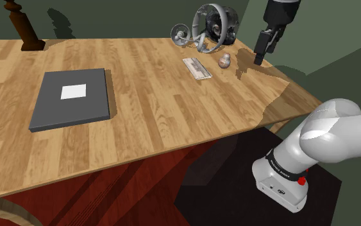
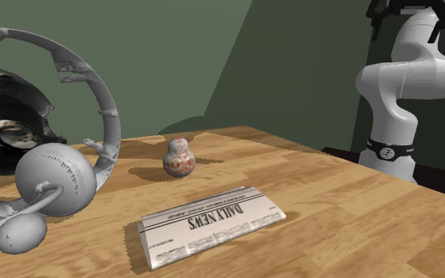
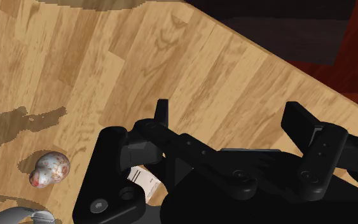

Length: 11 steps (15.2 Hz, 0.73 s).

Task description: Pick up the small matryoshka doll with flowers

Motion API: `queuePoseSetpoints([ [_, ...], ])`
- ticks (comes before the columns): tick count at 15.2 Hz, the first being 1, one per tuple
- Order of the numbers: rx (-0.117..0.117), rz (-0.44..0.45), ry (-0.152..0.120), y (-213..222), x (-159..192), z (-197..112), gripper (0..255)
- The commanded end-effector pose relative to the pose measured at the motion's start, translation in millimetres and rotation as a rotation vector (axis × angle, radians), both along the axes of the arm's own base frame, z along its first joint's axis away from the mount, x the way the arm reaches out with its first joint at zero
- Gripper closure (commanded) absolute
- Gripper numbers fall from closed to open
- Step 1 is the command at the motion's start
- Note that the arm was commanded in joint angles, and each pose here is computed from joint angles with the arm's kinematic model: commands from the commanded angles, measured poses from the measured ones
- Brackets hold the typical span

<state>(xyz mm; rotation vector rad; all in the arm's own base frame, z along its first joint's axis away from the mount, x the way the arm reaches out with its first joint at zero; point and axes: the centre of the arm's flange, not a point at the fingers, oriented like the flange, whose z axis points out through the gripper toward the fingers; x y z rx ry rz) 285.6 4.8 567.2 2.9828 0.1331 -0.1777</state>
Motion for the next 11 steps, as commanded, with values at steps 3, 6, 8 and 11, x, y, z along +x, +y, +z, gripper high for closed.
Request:
queuePoseSetpoints([
  [3,0.012,-0.003,-0.017,-21.5,12.1,-9.4,0],
  [6,0.03,-0.007,-0.042,-53.5,30.5,-23.6,0],
  [8,0.041,-0.009,-0.058,-74.8,42.9,-33.2,0],
  [11,0.059,-0.013,-0.083,-106.5,61.6,-47.5,0],
])
